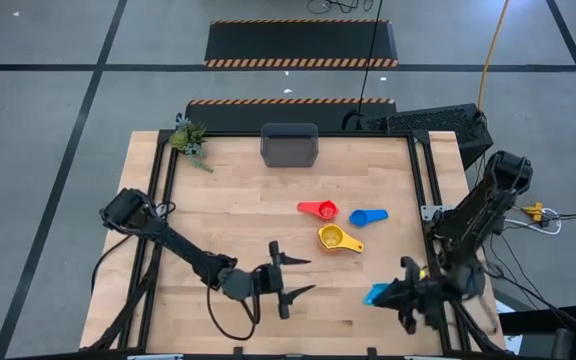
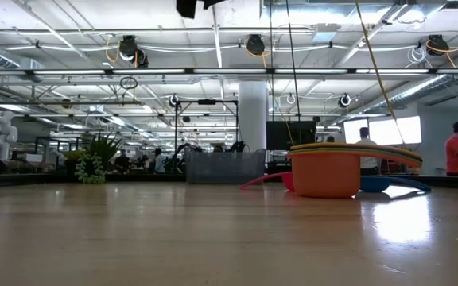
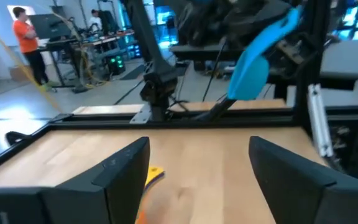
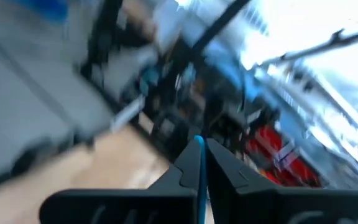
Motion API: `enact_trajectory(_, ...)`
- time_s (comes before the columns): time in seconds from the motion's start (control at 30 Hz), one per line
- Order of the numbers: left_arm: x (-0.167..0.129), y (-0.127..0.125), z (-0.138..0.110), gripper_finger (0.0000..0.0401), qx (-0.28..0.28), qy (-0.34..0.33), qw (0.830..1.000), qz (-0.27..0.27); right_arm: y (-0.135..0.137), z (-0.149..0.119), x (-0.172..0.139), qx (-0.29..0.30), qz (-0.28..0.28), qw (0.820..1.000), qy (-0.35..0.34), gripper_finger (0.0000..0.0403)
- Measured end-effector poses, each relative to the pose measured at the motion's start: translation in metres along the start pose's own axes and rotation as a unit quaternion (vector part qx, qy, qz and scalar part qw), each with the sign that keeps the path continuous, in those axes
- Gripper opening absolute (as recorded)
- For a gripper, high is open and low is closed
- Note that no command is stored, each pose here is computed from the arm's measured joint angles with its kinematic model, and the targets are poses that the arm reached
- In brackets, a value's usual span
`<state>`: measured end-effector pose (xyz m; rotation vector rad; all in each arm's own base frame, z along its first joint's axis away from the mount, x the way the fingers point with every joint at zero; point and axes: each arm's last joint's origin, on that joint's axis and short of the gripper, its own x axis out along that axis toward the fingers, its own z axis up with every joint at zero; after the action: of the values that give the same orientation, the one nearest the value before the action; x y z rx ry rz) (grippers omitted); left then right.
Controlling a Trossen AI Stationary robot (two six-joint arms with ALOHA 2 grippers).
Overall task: Nest measuring cups in basket
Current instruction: Stack the light blue measuring cup on top of the yellow measuring cup
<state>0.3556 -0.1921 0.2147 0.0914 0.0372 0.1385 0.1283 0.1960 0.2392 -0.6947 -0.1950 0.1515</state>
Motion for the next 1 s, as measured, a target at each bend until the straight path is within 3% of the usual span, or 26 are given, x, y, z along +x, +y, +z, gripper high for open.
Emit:
enact_trajectory(0.17,0.01,-0.004,0.012,0.0276,0.005,-0.013,1.0,-0.024,-0.013,-0.026,-0.016,0.081,-0.018,0.989,-0.123,0.0)
enact_trajectory(0.33,0.031,-0.011,0.014,0.0263,0.025,-0.031,0.998,-0.049,-0.02,-0.043,-0.014,0.125,0.005,0.977,-0.175,0.0)
enact_trajectory(0.53,0.063,-0.014,0.005,0.0281,0.036,-0.034,0.998,-0.047,-0.025,-0.048,-0.006,0.138,0.033,0.968,-0.207,0.0)
enact_trajectory(0.77,0.082,-0.01,0.011,0.0313,0.016,-0.058,0.991,-0.123,-0.028,-0.05,-0.003,0.141,0.071,0.956,-0.247,0.0)
enact_trajectory(0.9,0.088,-0.005,0.016,0.0309,-0.003,-0.069,0.981,-0.182,-0.029,-0.05,-0.002,0.134,0.089,0.949,-0.27,0.0)
enact_trajectory(1.0,0.092,0.0,0.018,0.0301,-0.02,-0.071,0.978,-0.195,-0.029,-0.051,-0.001,0.124,0.107,0.945,-0.285,0.0)
